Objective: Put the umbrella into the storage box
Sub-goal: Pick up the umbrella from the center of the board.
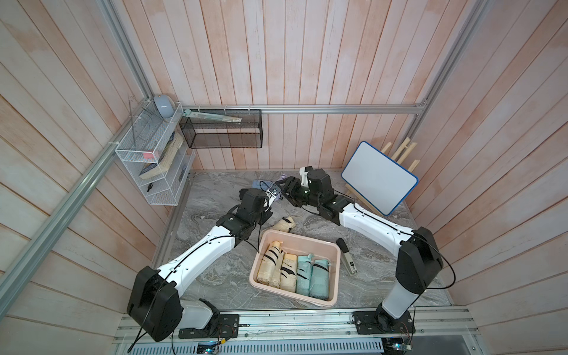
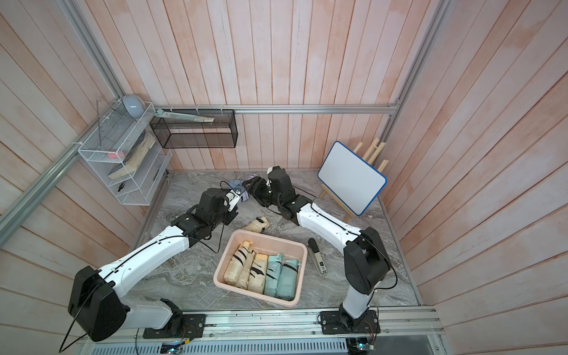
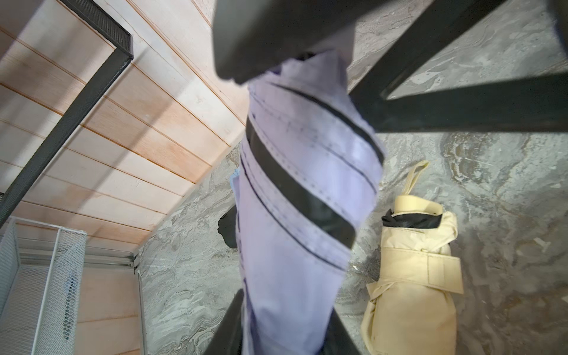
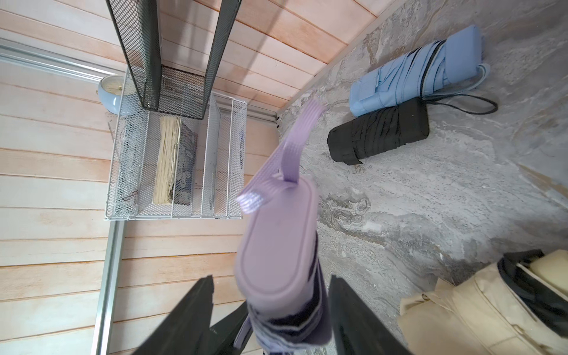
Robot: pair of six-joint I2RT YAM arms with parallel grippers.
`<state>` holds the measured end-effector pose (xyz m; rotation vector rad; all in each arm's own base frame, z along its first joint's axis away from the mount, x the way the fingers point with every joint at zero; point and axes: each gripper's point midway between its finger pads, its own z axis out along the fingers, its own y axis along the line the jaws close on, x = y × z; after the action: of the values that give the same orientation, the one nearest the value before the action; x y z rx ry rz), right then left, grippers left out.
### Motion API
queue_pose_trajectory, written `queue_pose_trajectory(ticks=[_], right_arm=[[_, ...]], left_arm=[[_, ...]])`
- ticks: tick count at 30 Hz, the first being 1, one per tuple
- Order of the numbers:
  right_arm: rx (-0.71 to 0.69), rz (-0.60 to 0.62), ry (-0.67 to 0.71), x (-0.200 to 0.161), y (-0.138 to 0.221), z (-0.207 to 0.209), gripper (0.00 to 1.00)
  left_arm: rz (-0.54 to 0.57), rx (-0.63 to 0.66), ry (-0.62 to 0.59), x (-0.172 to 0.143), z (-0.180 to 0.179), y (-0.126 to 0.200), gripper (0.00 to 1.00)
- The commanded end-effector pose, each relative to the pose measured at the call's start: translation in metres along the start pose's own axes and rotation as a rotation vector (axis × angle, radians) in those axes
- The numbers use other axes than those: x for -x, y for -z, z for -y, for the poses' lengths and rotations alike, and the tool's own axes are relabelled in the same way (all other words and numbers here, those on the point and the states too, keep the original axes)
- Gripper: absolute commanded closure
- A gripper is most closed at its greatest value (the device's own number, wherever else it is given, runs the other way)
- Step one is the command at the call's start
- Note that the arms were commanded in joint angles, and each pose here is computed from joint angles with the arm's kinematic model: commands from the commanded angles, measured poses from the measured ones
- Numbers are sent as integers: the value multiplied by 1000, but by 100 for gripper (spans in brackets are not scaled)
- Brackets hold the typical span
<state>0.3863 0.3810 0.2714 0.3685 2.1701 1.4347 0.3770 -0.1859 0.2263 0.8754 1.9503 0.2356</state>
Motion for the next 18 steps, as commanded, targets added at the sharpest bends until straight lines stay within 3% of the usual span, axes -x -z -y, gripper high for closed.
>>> queue_pose_trajectory(ticks=[1, 14, 18], right_arm=[[22, -2, -28, -1, -8, -3, 38], [12, -10, -37, -3, -13, 2, 56], [13, -21, -38, -5, -13, 2, 66]], left_arm=[[95, 58, 13, 29, -13, 12, 100], [106, 44, -25, 34, -5, 25, 100], [107, 37, -24, 36, -3, 29, 100]])
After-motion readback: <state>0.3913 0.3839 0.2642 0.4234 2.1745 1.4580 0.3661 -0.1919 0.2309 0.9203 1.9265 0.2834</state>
